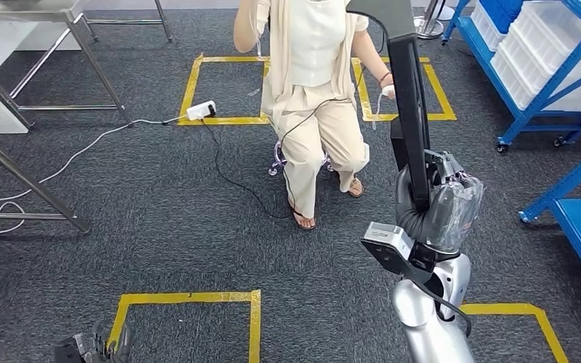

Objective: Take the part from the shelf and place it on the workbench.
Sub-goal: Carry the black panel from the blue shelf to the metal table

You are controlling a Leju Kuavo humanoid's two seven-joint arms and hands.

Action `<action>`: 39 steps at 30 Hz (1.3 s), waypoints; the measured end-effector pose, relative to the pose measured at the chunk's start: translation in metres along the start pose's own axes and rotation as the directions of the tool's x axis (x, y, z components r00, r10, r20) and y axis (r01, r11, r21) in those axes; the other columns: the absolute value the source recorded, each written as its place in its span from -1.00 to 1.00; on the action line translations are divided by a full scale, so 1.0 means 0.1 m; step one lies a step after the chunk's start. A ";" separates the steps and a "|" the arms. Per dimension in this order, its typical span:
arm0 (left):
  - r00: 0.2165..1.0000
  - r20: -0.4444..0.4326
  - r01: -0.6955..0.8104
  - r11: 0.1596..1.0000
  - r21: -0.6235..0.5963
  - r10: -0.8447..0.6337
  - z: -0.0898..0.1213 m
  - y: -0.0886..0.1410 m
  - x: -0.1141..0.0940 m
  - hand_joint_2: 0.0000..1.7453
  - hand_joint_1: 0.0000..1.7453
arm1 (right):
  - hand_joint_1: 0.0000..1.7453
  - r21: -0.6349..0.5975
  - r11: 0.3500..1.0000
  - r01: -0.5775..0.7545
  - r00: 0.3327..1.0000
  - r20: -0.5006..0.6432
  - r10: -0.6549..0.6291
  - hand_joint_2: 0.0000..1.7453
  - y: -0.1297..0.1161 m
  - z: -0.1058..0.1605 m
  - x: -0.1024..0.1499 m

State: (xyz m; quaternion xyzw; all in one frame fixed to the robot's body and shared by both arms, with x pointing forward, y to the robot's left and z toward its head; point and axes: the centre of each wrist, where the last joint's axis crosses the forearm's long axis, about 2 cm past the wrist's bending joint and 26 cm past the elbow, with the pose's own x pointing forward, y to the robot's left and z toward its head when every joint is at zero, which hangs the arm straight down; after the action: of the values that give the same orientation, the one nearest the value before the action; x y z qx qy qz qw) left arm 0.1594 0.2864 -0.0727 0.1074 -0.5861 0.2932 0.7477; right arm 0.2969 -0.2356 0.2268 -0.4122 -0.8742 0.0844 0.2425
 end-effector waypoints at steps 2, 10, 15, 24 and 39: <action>1.000 0.001 0.001 1.000 0.004 -0.001 0.00 0.00 0.00 1.00 -1.00 | 1.00 -0.001 1.000 0.001 1.000 0.001 -0.001 1.00 0.01 -0.02 0.00; 1.000 -0.005 -0.002 1.000 0.026 0.002 0.02 0.05 -0.01 1.00 -1.00 | 1.00 -0.005 1.000 0.021 1.000 0.009 -0.021 1.00 0.08 -0.10 0.03; 1.000 -0.011 0.000 0.999 0.037 0.000 0.05 0.08 -0.03 1.00 -1.00 | 1.00 0.002 0.999 0.034 0.999 0.005 -0.034 1.00 0.12 -0.11 0.03; 1.000 0.000 -0.008 0.999 0.051 0.008 0.03 0.09 -0.01 1.00 -1.00 | 1.00 0.005 0.999 0.050 0.999 0.019 -0.050 1.00 0.20 -0.20 0.04; 1.000 -0.005 -0.012 0.998 0.064 0.012 0.06 0.12 -0.03 1.00 -1.00 | 1.00 0.018 0.998 0.053 0.998 0.023 -0.053 1.00 0.26 -0.25 0.03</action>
State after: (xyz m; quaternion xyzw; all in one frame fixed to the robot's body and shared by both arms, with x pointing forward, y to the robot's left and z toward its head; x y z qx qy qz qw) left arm 0.1478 0.2923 -0.0760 0.1271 -0.5748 0.3166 0.7437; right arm 0.3254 -0.2172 0.2405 -0.3858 -0.8868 0.0906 0.2378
